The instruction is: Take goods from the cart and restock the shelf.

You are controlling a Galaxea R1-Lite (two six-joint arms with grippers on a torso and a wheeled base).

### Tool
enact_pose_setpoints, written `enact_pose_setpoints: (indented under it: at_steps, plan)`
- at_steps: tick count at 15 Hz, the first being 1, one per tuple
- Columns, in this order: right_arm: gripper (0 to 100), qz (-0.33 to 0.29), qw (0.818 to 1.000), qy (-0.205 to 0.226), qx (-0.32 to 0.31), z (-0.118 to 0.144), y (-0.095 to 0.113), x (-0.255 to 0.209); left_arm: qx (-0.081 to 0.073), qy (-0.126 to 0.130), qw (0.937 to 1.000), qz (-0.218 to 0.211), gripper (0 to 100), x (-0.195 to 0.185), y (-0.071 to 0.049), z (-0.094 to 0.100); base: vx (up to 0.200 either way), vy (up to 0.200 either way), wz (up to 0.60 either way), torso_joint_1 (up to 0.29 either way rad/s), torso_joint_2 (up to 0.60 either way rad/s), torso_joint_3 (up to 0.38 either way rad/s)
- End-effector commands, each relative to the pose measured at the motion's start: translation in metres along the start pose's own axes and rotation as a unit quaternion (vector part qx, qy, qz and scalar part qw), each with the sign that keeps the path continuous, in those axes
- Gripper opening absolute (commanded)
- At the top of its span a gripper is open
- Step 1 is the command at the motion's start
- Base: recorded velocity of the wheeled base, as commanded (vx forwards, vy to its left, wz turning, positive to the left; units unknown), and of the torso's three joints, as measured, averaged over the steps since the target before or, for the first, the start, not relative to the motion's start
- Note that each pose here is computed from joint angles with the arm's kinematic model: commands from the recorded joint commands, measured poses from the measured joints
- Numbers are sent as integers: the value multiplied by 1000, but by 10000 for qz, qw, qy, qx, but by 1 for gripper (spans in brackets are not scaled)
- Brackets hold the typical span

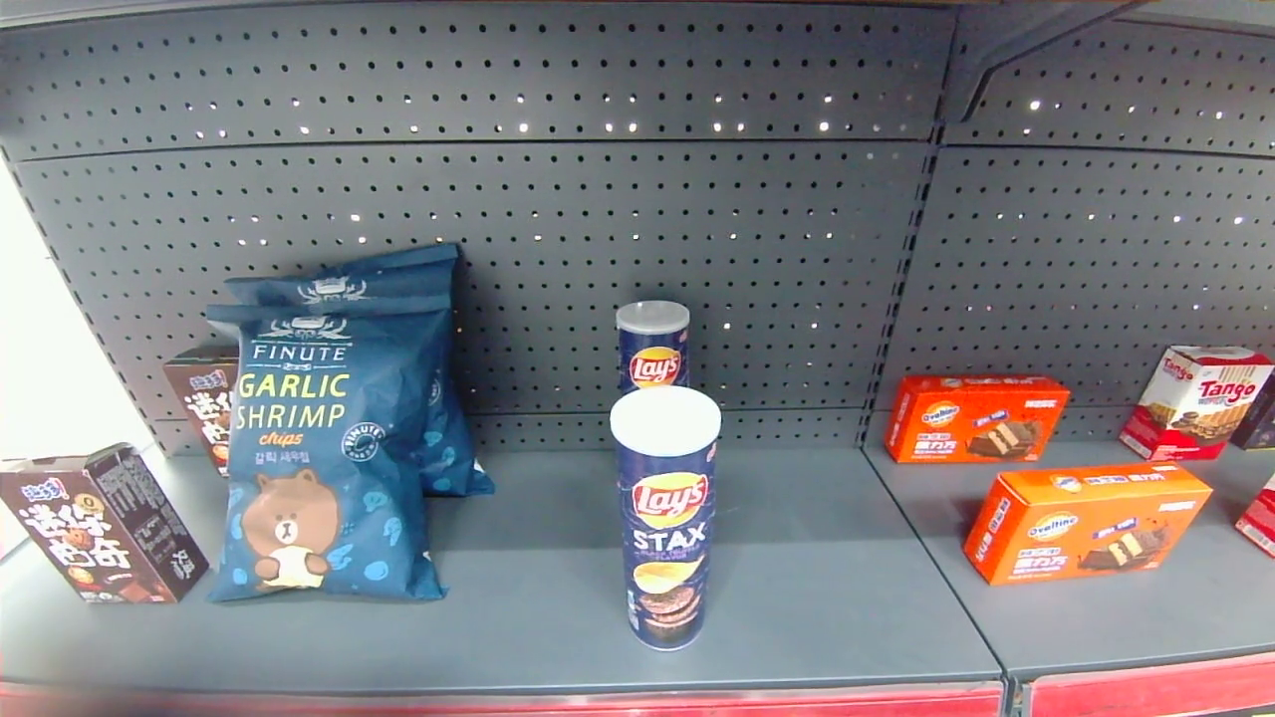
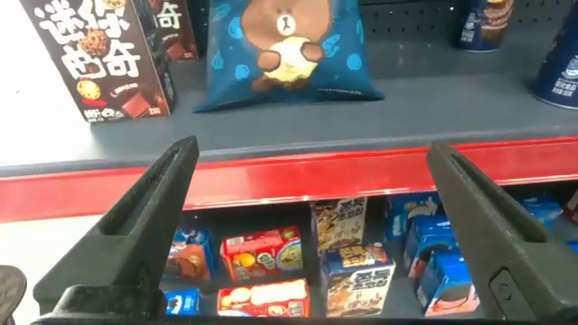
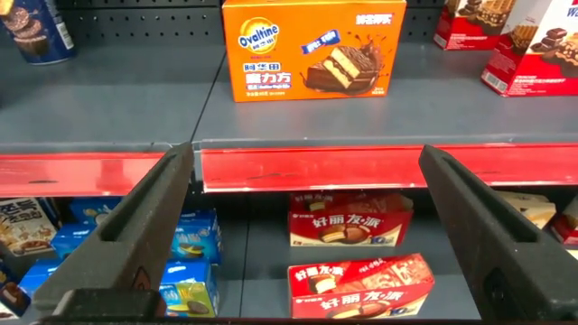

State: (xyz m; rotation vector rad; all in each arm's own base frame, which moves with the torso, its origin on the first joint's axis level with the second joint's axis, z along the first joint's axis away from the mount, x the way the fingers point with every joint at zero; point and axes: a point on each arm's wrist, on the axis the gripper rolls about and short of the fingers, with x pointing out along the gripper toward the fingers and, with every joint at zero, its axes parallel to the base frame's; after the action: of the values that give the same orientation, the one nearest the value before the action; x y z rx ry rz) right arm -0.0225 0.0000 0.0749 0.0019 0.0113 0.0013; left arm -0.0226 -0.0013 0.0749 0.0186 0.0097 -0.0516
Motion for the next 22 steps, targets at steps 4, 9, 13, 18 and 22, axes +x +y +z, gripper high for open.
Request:
enact_pose_setpoints:
  at_steps: [4, 9, 13, 18, 22]
  plan:
    - [100, 1, 10000, -3, 6, 0, 0, 0, -3, 10, 10000, -11, 100, 0, 0, 0, -50, 0, 0, 1, 1, 1]
    - [100, 9, 10000, -3, 6, 0, 0, 0, 5, 2, 10000, -26, 100, 0, 0, 0, 0, 0, 0, 0, 0, 0]
    - [100, 1, 10000, -3, -2, 0, 0, 0, 4, 10, 10000, -19, 100, 0, 0, 0, 0, 0, 150, 1, -1, 1]
    - [100, -6, 10000, -3, 6, 0, 0, 0, -3, 2, 10000, -11, 100, 0, 0, 0, 0, 0, 0, 0, 0, 0]
    - [100, -6, 10000, -3, 6, 0, 0, 0, -3, 2, 10000, -11, 100, 0, 0, 0, 0, 0, 0, 0, 0, 0]
